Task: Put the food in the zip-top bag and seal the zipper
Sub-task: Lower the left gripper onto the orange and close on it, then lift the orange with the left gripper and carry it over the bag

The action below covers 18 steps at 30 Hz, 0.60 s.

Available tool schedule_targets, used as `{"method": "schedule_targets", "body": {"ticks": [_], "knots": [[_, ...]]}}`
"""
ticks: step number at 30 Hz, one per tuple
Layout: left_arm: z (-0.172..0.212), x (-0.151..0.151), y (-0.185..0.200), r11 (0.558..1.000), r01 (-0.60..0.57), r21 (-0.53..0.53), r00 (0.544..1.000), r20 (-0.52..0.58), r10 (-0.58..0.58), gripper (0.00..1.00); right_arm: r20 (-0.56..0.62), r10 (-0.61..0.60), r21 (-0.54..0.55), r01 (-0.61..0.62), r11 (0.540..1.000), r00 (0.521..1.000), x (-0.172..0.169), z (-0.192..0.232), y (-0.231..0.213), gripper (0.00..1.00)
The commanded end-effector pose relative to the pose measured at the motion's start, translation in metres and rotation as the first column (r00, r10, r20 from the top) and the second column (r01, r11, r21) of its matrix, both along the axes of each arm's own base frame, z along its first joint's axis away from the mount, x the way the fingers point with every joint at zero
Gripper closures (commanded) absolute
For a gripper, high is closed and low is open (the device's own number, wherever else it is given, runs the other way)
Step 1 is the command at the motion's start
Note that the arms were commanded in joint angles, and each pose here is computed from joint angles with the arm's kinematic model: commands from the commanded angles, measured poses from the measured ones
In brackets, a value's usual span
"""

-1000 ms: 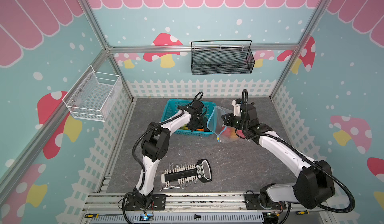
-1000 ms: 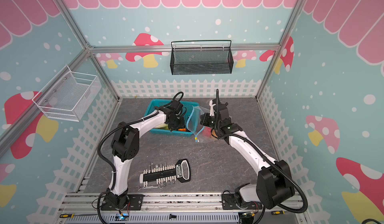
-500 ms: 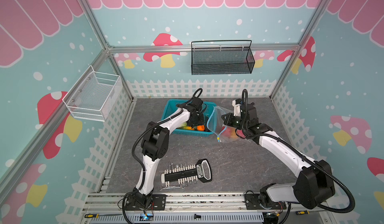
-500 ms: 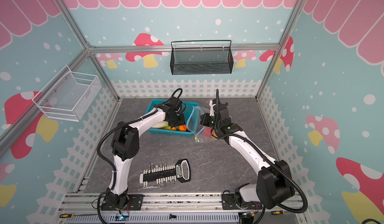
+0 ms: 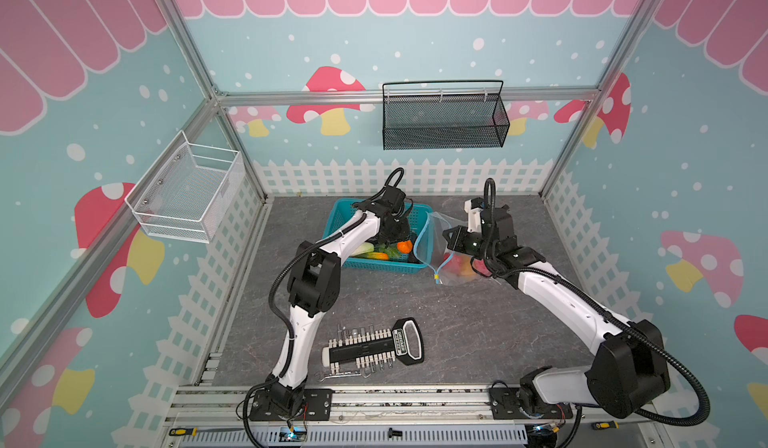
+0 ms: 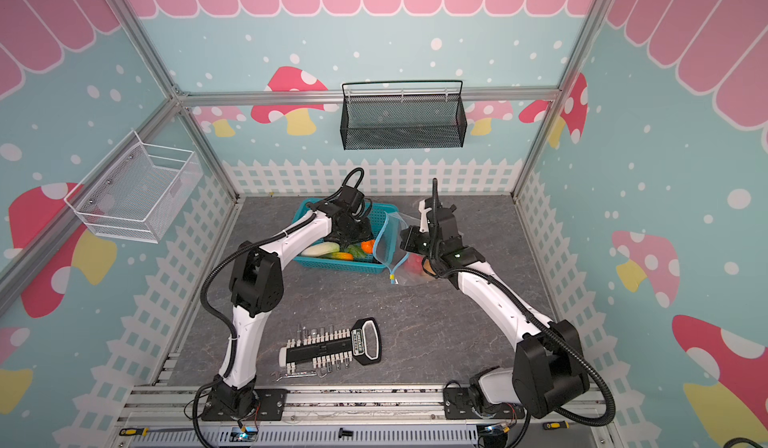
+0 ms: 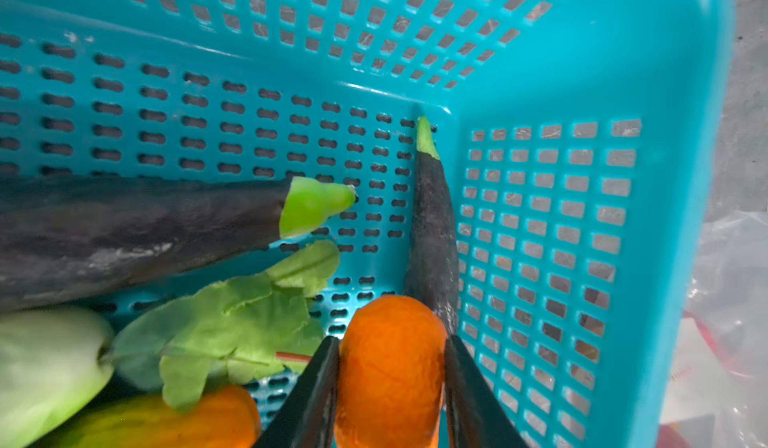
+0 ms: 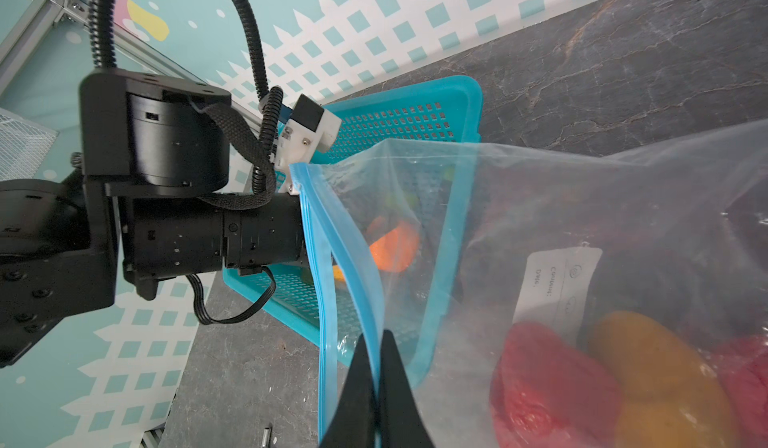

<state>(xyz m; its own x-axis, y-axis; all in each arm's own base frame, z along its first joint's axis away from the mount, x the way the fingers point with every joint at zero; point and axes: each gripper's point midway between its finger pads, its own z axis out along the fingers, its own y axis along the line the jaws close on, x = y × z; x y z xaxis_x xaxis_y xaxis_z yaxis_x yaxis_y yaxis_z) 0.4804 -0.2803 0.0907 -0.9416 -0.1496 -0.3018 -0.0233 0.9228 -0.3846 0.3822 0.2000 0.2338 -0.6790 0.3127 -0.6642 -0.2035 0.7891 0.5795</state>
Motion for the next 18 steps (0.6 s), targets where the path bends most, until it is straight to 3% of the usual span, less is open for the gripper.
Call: {"method": "schedule_targets", "body": {"ticks": [1, 18], "knots": [[0.007, 0.004, 0.003, 1.0, -0.02, -0.024, 1.0, -0.008, 0.02, 0.62, 0.025, -0.017, -0.003, 0.017, 1.0, 1.0, 0.006, 0.006, -0.003, 1.0], [0.074, -0.029, 0.017, 0.995, -0.039, -0.094, 0.995, 0.092, 0.048, 0.62, 0.016, -0.012, 0.003, 0.012, 1.0, 1.0, 0.01, 0.004, -0.002, 1.0]]}}
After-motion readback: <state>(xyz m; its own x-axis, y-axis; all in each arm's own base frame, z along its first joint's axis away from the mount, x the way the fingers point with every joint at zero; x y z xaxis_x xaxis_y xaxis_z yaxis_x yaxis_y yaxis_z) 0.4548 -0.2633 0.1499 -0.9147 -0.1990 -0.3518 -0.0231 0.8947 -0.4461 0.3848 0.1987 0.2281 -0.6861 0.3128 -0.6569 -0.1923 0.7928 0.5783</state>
